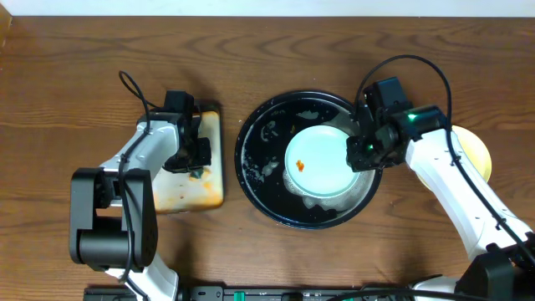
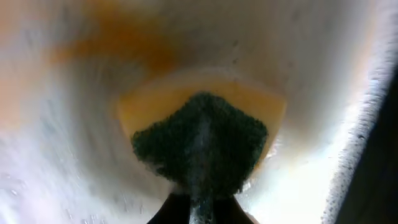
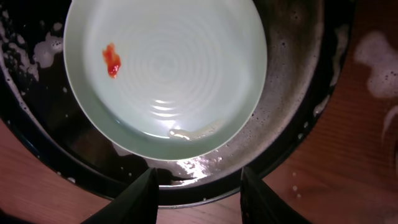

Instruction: Clean dirty plates on tray and stack at the side

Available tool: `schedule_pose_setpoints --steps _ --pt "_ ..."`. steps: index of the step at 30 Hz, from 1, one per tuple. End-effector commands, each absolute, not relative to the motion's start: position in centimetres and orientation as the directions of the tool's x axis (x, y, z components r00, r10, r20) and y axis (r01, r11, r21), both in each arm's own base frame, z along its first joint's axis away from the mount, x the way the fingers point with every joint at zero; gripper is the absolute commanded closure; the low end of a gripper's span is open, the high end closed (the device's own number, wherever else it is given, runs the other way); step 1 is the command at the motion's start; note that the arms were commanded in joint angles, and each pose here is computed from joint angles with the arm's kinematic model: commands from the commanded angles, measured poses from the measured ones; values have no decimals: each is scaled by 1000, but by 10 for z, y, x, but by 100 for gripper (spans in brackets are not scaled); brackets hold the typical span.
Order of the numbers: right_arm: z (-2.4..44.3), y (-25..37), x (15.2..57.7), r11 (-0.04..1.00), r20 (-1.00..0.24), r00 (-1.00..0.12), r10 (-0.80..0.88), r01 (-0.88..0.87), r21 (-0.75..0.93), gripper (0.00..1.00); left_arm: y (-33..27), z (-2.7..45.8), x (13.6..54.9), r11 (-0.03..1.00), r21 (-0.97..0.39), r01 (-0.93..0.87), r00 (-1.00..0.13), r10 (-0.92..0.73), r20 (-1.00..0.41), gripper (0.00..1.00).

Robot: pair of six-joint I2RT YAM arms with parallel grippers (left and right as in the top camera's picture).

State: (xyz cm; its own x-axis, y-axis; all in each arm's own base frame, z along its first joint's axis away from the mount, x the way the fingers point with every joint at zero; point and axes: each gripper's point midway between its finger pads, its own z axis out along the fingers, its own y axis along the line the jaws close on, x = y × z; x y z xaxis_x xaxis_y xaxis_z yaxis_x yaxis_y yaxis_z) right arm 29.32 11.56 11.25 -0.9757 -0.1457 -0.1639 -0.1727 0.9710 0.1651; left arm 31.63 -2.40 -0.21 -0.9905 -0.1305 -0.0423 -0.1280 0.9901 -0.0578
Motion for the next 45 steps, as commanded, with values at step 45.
schedule_pose_setpoints --steps 45 --pt "1 85 324 970 -239 -971 -6 -63 234 82 3 76 304 971 32 -235 -952 -223 -212 92"
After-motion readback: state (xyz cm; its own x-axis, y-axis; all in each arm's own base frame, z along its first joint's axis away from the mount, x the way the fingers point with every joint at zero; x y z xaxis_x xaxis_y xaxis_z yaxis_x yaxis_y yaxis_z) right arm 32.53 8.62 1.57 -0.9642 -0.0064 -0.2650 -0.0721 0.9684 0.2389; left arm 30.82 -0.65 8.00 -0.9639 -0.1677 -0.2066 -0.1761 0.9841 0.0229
